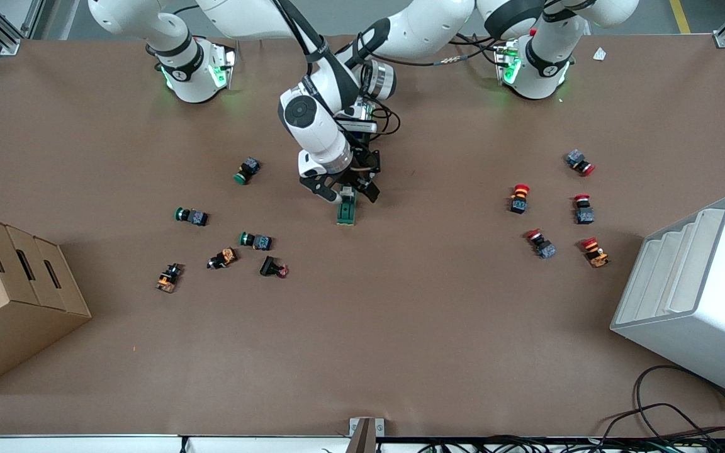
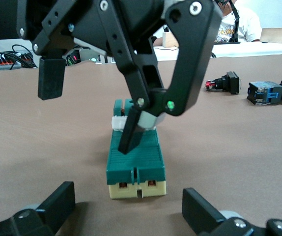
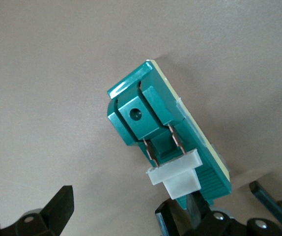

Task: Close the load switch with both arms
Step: 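Push the handle down with the left gripper while the right gripper steadies, then withdraw the right gripper to rest while the left gripper holds the handle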

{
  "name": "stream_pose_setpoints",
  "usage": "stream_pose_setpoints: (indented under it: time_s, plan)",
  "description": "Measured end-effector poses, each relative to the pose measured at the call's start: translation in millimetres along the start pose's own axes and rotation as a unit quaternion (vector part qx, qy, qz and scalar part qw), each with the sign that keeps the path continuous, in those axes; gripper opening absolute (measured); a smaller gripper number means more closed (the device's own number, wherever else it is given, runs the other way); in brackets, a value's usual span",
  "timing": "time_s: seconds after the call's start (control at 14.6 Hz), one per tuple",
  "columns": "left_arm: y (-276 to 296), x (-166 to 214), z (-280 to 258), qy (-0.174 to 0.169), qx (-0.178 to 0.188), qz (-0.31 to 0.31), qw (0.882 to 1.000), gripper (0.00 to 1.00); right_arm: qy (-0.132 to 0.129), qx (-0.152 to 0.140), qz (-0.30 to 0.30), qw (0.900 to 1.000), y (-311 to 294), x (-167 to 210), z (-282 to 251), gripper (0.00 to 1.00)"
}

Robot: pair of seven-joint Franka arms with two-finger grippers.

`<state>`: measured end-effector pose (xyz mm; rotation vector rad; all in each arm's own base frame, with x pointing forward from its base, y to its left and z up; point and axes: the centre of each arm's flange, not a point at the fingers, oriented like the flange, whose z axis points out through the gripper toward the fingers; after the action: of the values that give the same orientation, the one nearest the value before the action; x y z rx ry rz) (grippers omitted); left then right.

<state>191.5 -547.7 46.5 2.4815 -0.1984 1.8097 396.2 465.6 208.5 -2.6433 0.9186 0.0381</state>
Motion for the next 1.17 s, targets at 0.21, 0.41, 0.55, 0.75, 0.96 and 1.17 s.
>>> stream_pose_setpoints:
  time_s: [0.21, 0.41, 0.55, 0.75, 0.96, 1.17]
  plan:
    - [0, 0, 0, 0.0, 0.0, 0.0, 1.0, 0.99, -0.004, 0.003, 0.008, 1.0, -6, 2, -4, 1.0]
    - [0, 0, 0, 0.0, 0.0, 0.0, 1.0, 0.99, 0.003, 0.023, 0.015, 1.0, -20, 16, -15, 1.0]
    - [0, 0, 0, 0.0, 0.0, 0.0, 1.0, 0.99, 0.005, 0.028, 0.023, 0.999, -28, 33, -23, 1.0]
    - [0, 0, 0, 0.0, 0.0, 0.0, 1.0, 0.99, -0.001, 0.024, 0.028, 0.999, -34, 46, -28, 1.0]
    - [0, 0, 0, 0.0, 0.0, 0.0, 1.0, 0.99, -0.003, 0.022, 0.028, 0.999, -36, 49, -30, 1.0]
    - [0, 0, 0, 0.0, 0.0, 0.0, 1.0, 0.99, -0.003, 0.024, 0.028, 0.999, -39, 52, -33, 1.0]
